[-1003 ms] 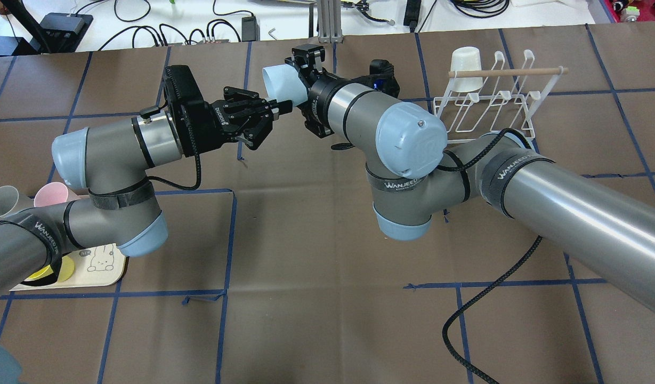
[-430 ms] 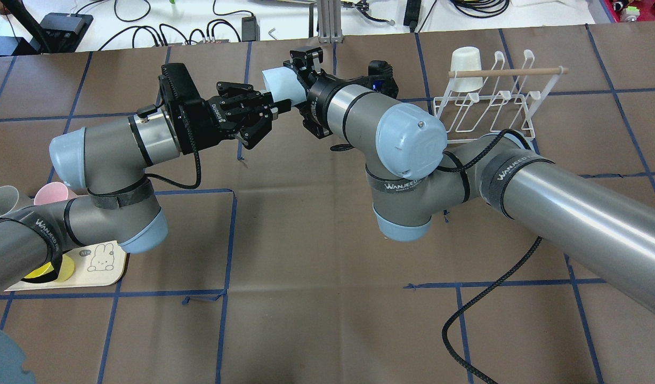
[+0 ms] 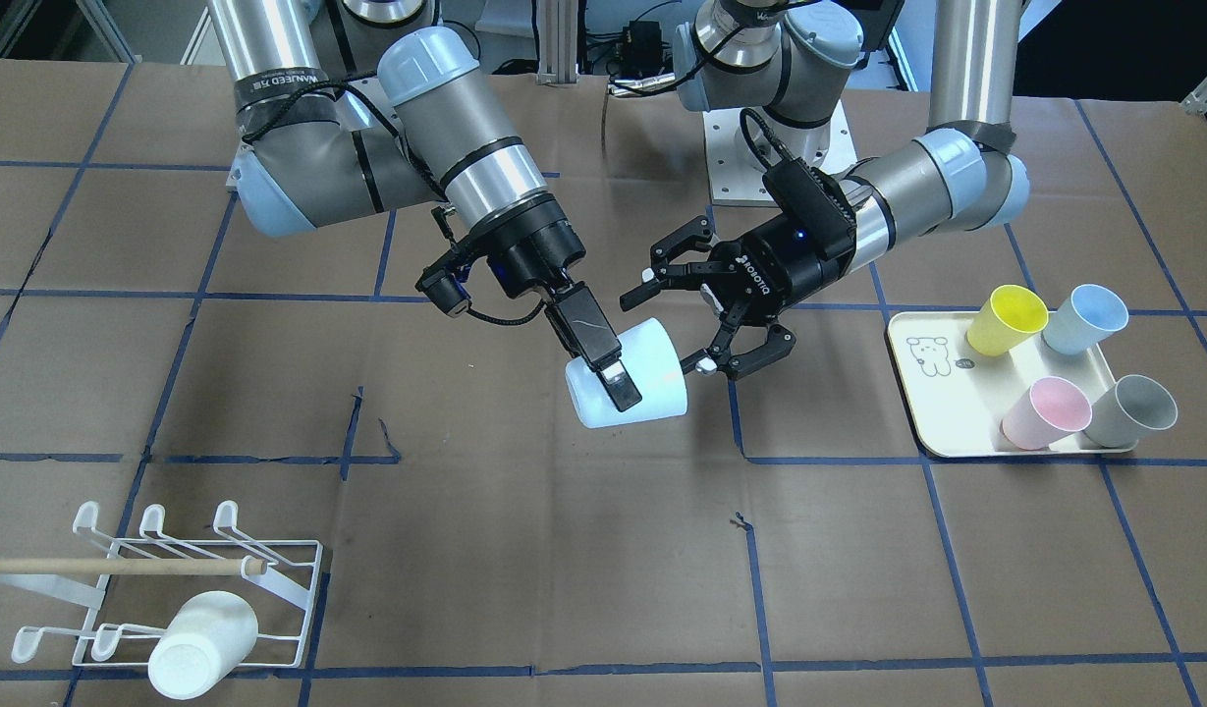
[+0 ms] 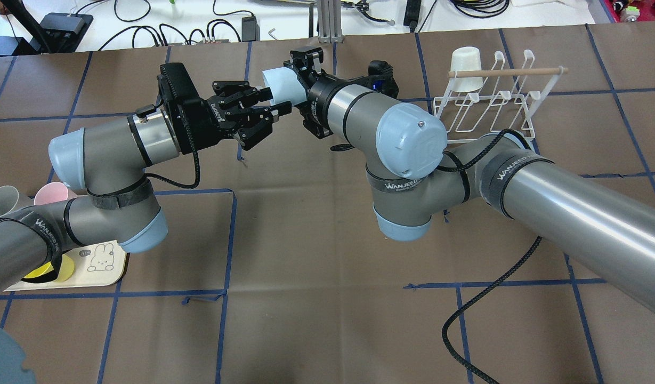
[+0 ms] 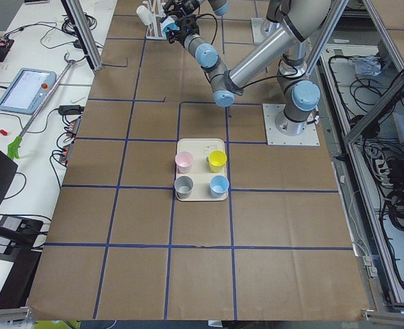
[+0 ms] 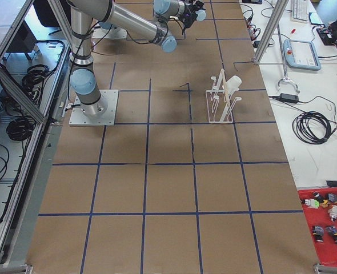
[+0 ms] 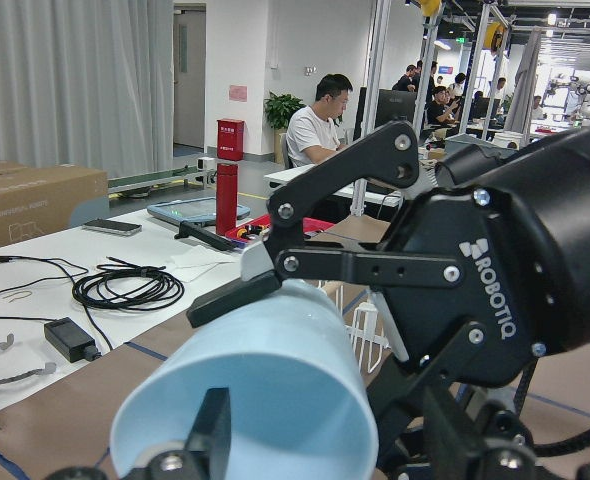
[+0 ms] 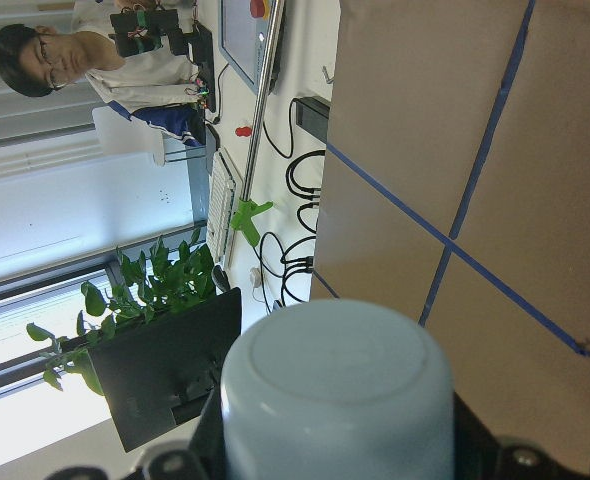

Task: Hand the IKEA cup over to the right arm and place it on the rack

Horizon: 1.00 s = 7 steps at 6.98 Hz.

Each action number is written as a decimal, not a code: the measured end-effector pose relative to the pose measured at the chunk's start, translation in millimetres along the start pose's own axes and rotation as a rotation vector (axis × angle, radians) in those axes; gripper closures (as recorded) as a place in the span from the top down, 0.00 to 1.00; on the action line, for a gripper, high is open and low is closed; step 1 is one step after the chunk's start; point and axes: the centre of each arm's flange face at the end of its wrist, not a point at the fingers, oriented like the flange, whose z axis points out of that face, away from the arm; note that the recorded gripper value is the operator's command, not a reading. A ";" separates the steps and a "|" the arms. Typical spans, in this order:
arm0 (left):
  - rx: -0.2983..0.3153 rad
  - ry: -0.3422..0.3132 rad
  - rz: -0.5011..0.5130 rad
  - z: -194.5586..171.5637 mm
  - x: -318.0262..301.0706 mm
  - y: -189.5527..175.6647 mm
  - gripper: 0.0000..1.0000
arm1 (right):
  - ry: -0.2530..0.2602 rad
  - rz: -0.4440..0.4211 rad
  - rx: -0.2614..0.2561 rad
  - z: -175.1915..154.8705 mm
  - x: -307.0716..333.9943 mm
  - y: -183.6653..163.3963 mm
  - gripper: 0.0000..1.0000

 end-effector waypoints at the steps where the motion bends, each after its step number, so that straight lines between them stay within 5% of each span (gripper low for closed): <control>1: 0.005 -0.020 -0.013 -9.6 -7.7 0.6 0.99 | 0.000 -0.004 0.000 0.6 0.0 -0.2 0.33; 4: 0.020 -0.101 -0.046 -46.3 -39.0 5.0 0.99 | -0.017 -0.052 0.030 -0.5 -10.1 -19.5 0.25; 5: 0.013 -0.130 -0.070 -54.9 -50.0 5.1 0.99 | -0.032 -0.121 0.066 -3.2 -19.3 -42.7 0.23; 7: -0.072 -0.280 -0.120 -63.8 -89.4 -3.7 0.99 | -0.033 -0.418 0.169 -14.3 -35.4 -107.8 0.20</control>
